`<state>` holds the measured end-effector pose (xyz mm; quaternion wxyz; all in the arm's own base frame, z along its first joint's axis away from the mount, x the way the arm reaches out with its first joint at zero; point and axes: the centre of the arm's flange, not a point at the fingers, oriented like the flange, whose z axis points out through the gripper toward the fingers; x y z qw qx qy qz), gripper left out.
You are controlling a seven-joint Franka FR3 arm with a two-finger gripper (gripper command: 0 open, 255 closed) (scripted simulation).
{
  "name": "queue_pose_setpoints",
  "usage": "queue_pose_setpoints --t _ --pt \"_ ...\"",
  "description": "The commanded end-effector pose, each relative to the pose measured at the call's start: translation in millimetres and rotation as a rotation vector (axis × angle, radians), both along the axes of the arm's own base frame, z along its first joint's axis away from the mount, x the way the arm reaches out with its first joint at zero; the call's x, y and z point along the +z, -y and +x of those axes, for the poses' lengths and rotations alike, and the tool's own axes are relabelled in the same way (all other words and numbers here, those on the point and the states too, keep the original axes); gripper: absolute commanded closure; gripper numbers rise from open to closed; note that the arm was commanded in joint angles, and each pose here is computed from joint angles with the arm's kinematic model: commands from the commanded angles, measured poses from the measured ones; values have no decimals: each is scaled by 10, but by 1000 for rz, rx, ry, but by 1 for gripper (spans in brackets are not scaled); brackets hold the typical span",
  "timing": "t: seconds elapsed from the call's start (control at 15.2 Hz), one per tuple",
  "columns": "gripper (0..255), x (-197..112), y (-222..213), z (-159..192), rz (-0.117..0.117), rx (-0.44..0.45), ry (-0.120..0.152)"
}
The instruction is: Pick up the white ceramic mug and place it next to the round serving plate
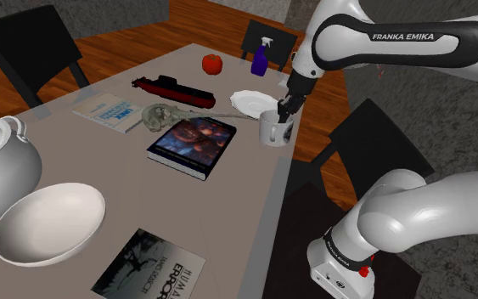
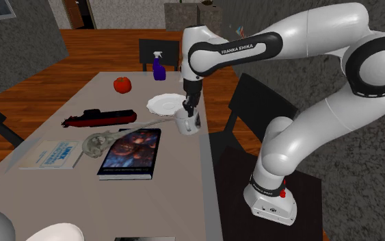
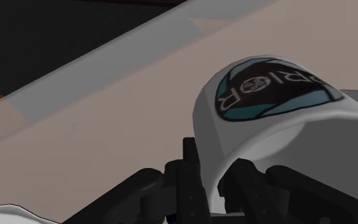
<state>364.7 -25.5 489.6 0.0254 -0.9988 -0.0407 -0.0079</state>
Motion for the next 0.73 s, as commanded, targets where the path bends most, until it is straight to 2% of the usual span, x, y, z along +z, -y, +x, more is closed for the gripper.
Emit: queue_pose_setpoints --t 0.0,0.66 --pt "255 19 243 116 -1 0 1" --pt "255 24 1467 610 -1 0 1"
